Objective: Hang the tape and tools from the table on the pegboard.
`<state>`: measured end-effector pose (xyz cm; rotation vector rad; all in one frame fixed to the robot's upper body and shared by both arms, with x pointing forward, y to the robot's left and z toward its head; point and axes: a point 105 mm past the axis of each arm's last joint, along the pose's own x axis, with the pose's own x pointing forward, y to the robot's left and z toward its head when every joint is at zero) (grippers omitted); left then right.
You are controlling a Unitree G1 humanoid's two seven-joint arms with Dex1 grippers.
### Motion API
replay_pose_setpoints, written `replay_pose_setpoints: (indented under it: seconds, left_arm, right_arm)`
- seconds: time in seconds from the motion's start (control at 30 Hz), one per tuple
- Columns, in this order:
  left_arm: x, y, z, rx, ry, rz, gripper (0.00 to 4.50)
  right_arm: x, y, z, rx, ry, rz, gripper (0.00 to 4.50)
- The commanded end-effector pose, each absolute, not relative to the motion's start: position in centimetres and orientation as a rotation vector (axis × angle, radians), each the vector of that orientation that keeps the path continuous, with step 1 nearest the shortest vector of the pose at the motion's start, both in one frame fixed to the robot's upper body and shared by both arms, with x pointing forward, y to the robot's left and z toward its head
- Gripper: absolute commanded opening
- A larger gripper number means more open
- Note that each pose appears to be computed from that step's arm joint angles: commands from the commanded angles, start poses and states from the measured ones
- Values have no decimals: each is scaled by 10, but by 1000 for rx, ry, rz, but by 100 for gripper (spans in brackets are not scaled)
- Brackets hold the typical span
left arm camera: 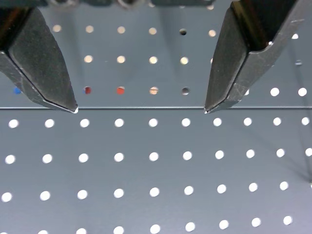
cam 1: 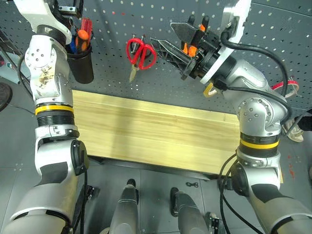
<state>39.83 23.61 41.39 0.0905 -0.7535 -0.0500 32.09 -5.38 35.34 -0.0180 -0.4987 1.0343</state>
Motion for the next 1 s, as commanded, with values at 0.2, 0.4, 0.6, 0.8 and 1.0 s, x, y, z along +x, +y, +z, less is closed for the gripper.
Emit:
replay_pose_setpoints:
  seconds: [0.2, 0.4, 0.6, 0.8, 1.0]
  left_arm:
    - [349, 194, 407, 172, -516, -545, 447]
    - [325, 147, 342, 266, -210, -844, 447]
    - [310, 132, 251, 372, 58, -972, 447]
    - [306, 120, 178, 330, 185, -1035, 447]
    - [330, 109, 117, 327, 214, -969, 447]
  right_arm:
    - [300, -88, 302, -206, -336, 1040, 450]
    - [289, -105, 263, -221, -195, 1020, 450]
    - [284, -137, 192, -274, 22, 913, 450]
    - [292, -176, 150, -293, 161, 716, 450]
    - [297, -201, 121, -335, 237, 565, 450]
